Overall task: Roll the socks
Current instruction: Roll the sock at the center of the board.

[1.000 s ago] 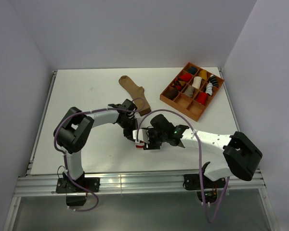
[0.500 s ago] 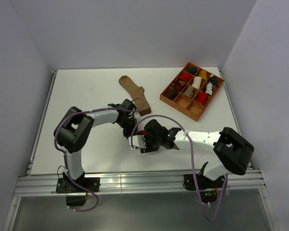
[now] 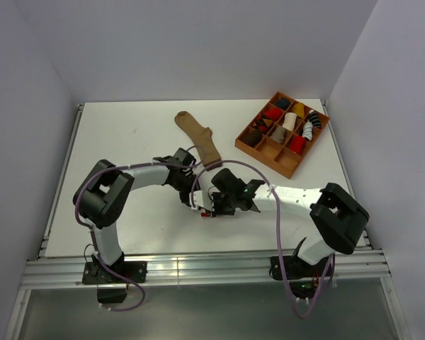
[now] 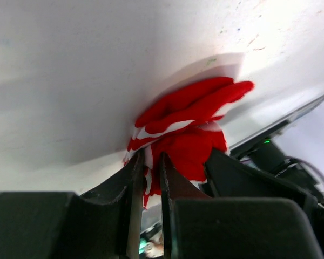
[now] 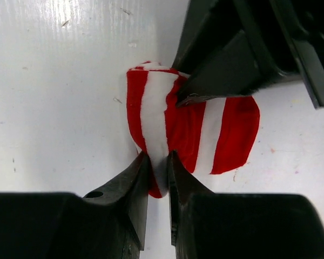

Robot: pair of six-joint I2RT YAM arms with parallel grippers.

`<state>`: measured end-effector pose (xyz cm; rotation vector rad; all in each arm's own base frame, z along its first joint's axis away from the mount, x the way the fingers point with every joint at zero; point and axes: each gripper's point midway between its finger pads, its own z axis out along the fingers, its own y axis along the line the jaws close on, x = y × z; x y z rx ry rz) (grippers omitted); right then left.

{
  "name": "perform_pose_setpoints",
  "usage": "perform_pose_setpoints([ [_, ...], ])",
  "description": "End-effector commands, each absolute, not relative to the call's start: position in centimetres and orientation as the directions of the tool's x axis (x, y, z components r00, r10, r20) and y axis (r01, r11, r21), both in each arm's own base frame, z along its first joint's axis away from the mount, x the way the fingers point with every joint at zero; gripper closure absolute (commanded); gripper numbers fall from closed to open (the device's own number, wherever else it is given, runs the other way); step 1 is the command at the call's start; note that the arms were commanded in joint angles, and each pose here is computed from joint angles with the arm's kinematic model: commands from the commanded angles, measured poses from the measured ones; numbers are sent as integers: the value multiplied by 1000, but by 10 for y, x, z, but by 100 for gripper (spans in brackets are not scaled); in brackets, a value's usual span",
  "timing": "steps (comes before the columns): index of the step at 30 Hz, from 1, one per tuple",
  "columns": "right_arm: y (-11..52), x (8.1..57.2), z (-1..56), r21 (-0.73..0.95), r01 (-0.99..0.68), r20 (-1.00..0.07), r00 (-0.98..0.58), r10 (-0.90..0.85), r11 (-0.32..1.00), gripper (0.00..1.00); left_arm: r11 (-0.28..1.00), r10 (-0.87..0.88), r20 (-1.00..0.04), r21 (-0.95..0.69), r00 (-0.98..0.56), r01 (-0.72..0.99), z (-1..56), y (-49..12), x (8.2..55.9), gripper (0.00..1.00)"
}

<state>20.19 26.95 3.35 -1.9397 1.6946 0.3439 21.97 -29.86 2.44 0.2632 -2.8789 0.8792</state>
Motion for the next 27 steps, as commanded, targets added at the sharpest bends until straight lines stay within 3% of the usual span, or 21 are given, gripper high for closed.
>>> perform_pose_setpoints([
  [1,248,194,25,-65,-998,-485,40,-874,-10,84,740,-217,147,-619,-965,-261,50,-308,227,93],
  [14,221,211,9,274,-951,-412,-249,-877,142,85,652,-324,107,-695,-940,-304,61,-333,221,94],
  [21,218,215,1,405,-890,-331,-356,-874,209,85,640,-419,3,-709,-908,-298,62,-317,223,78],
  [27,215,216,-6,457,-861,-279,-376,-884,222,85,636,-507,-102,-714,-856,-292,65,-297,234,72],
])
